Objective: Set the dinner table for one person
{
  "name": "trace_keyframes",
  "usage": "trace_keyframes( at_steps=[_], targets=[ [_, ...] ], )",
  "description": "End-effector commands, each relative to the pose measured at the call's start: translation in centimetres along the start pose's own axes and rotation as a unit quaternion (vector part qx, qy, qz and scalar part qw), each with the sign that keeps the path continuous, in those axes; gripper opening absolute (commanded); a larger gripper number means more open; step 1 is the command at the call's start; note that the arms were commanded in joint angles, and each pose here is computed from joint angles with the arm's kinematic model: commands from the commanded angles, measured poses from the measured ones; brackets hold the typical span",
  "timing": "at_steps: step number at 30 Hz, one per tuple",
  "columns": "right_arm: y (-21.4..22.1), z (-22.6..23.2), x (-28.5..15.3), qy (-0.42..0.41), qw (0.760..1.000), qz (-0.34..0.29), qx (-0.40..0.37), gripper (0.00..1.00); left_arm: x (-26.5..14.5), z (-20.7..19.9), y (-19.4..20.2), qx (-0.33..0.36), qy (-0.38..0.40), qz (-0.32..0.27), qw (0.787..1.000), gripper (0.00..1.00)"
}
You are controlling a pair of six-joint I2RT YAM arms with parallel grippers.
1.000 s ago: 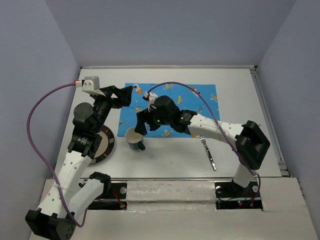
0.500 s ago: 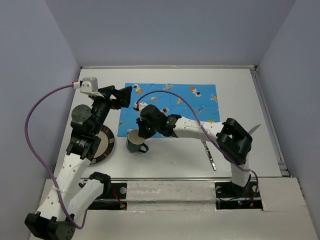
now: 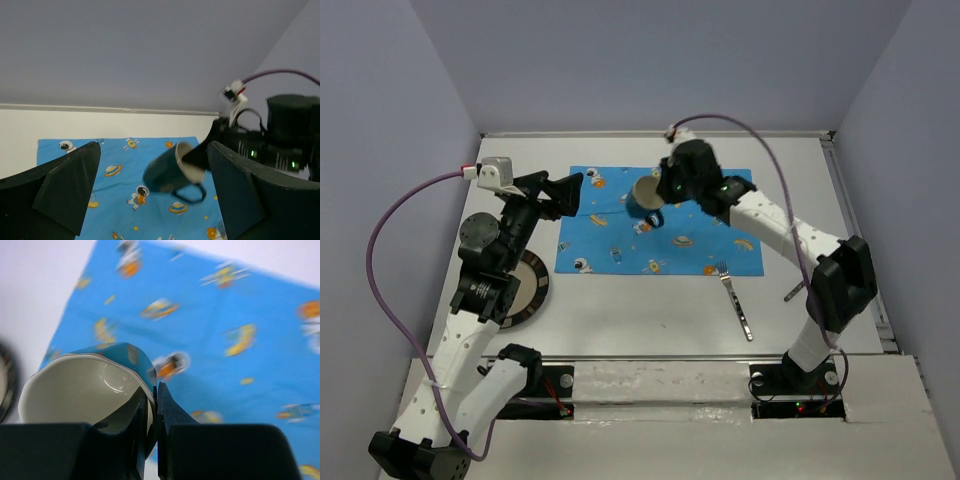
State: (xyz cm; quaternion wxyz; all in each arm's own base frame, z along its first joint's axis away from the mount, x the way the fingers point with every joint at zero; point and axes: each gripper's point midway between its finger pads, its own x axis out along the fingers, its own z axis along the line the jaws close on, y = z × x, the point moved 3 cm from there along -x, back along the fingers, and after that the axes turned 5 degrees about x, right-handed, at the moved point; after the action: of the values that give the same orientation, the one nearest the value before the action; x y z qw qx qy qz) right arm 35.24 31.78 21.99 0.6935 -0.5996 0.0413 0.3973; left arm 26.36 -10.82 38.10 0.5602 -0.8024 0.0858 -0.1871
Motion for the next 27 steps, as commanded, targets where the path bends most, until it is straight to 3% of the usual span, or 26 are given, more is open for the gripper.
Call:
trace_keyframes(
  at_steps=[1,11,19,27],
  targets=[
    [-9.3,-11.8,-2.5,0.109,0.986,-0.106,0.061,0.00,-0.3,-0.7,-1.5,0.002,0.018,-0.029,0.999,0.99],
    [-11.2,-28.4,-1.3,0.221,0.958,-0.095,0.156,0.00,-0.1,-0.8,-1.1,-0.003,0.025,-0.021,0.999,0.99],
    [-10.5,-33.9,-0.1,0.252,0.950,-0.060,0.176,0.00,0.0,-0.9,-1.0,-0.005,0.027,-0.018,0.999,0.99],
    [-9.3,-34.3,1.4,0.232,0.954,-0.038,0.187,0.00,0.2,-0.8,-0.8,-0.007,0.026,-0.015,1.000,0.99]
  ],
)
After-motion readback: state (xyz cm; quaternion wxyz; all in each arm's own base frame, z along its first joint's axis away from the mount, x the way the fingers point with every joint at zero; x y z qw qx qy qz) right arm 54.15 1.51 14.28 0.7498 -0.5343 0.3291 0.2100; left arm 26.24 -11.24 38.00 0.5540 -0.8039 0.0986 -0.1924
